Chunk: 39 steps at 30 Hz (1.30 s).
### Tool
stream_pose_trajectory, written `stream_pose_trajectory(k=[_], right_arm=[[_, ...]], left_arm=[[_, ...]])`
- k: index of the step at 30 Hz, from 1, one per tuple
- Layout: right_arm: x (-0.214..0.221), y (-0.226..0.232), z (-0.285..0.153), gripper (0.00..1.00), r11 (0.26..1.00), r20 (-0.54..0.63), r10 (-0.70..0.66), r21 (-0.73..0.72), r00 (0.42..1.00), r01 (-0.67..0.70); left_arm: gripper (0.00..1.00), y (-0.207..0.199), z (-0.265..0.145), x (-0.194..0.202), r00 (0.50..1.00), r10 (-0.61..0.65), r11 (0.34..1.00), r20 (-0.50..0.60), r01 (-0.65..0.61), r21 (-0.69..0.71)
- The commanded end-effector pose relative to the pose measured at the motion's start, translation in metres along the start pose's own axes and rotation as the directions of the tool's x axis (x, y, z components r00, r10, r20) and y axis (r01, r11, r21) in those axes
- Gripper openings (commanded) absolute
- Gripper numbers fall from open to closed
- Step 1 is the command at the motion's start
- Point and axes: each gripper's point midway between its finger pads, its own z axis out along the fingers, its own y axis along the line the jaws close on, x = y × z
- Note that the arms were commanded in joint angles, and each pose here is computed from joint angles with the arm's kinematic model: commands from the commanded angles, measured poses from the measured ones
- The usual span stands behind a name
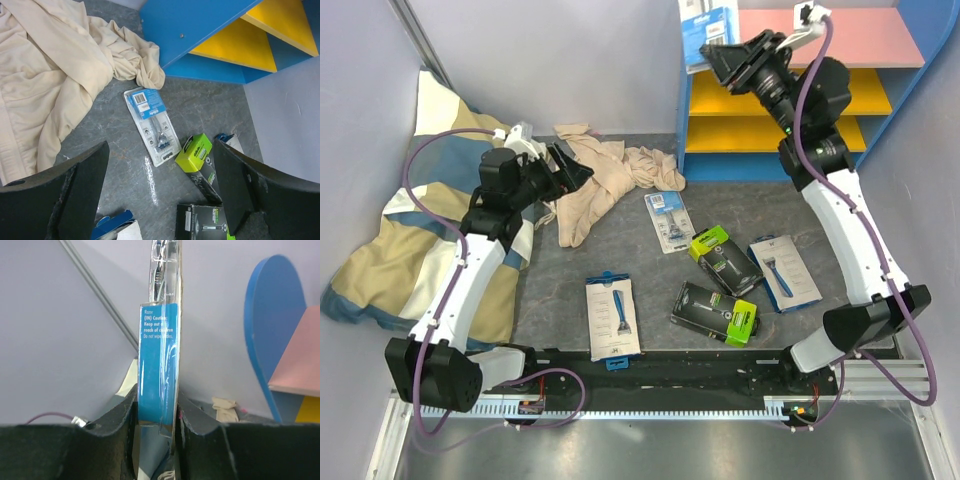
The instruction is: Place and organize the shaving razors onto the shelf
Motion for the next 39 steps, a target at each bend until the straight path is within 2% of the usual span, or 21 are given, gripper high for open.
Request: stream_pose_trajectory(k=[1,11,13,23,39], right_arm=[[-0.036,-0.003,0.006,0.13,0.998,0.055,0.033,-0.046,0.998,-0.031],[-0.055,-0.075,0.028,0.12,0.995,0.073,0.099,0.021,0.992,-0.1],[-0.057,-0.076,0.031,0.12,0.994,0.071,0.105,0.008,0.992,-0.106],[-0.024,-0.123,0.055,0.13,0.981,0.012,0.186,0.049,0.982,-0.186],[0.006,-0.155,0.066,0.13,0.961,-0.027,0.265,0.096,0.964,-0.261]], left_arm=[[0.91,0.002,0.004,0.008,0.999,0.022,0.999,-0.025,-0.021,0.024],[0.91,0.01,0.011,0.022,0.997,0.007,1.0,-0.071,-0.005,0.019],[0.91,0.011,0.012,0.025,0.997,0.003,1.0,-0.079,-0.001,0.018],[0.91,0.014,0.016,0.037,0.992,-0.016,0.999,-0.123,0.019,0.028],[0.91,0.019,0.016,0.052,0.986,-0.038,0.999,-0.16,0.042,0.026]])
